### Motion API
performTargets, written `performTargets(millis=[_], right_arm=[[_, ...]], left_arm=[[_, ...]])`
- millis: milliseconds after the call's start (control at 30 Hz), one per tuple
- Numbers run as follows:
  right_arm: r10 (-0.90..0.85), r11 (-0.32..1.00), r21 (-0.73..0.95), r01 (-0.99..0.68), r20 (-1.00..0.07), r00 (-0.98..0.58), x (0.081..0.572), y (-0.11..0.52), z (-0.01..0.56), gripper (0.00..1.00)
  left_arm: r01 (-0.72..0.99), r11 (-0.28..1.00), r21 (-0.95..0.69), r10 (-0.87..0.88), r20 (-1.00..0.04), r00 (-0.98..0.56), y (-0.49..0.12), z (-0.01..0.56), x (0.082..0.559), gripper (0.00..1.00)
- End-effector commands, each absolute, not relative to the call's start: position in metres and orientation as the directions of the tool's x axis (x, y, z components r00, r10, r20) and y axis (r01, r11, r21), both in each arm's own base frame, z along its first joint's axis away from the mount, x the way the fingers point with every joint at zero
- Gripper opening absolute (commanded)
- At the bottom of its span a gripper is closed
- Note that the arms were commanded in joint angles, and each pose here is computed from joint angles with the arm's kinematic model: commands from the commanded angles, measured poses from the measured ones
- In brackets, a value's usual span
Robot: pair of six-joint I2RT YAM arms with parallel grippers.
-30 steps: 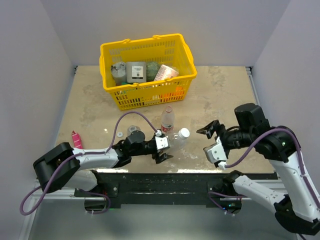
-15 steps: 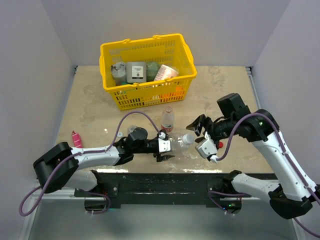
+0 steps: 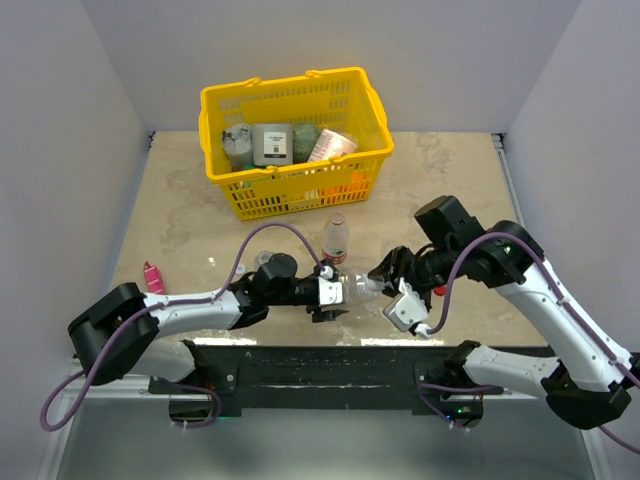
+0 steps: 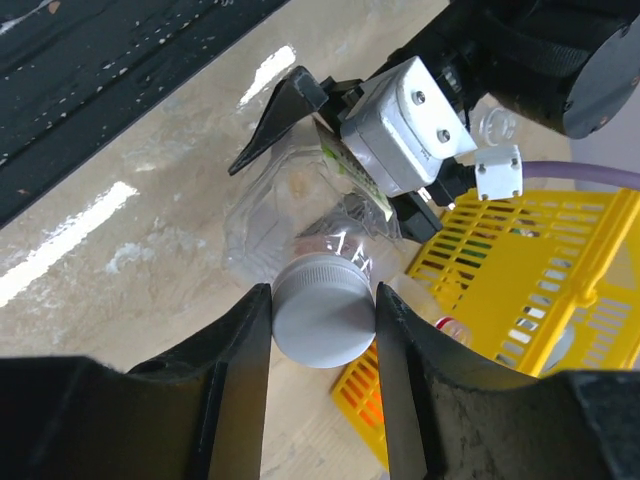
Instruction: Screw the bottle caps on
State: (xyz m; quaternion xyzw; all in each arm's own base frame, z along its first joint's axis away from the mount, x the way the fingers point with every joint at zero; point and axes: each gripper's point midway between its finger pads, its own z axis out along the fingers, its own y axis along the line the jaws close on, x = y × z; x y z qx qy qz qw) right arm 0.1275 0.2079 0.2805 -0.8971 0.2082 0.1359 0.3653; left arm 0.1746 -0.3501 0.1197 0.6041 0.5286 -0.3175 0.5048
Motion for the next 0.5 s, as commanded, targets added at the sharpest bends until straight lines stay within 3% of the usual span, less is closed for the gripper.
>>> performTargets(millis=[0, 67, 133, 167, 233, 400, 467], right_arm=[[-0.363, -0.660, -0.472, -0.584, -0.481, 0.798, 0.120, 0.205, 0.267, 0.14], [-0.498, -0.590, -0.349, -0.728, -0.552, 0.669, 0.129, 0.210, 0.261, 0.00], [-0.595, -0.484, -0.254, -0.838, -0.607, 0.528, 0.137, 0.217, 0.267, 0.00], [-0.690, -0.358, -0.102, -0.928, -0.641, 0.337, 0.144, 0.219, 0.258, 0.00], [-0.739, -0.202, 0.050, -0.978, -0.663, 0.118, 0.145, 0.224, 0.260, 0.00], [-0.776, 0.043, 0.289, -0.957, -0.593, -0.213, 0.148, 0.225, 0.246, 0.00], [-0.756, 0.205, 0.381, -0.902, -0.523, -0.393, 0.153, 0.219, 0.240, 0.00]], left_arm=[[0.917, 0.139, 0.375, 0.270, -0.905, 0.329, -0.358, 0.151, 0.196, 0.00], [0.894, 0.221, 0.391, 0.245, -0.909, 0.337, -0.355, 0.160, 0.206, 0.00], [0.863, 0.331, 0.382, 0.227, -0.920, 0.320, -0.351, 0.171, 0.220, 0.00], [0.861, 0.363, 0.357, 0.214, -0.931, 0.296, -0.350, 0.172, 0.222, 0.00], [0.838, 0.432, 0.334, 0.185, -0.942, 0.280, -0.350, 0.182, 0.231, 0.00], [0.785, 0.582, 0.209, 0.147, -0.977, 0.151, -0.348, 0.186, 0.252, 0.00], [0.765, 0.628, 0.141, 0.114, -0.990, 0.088, -0.347, 0.187, 0.257, 0.00]])
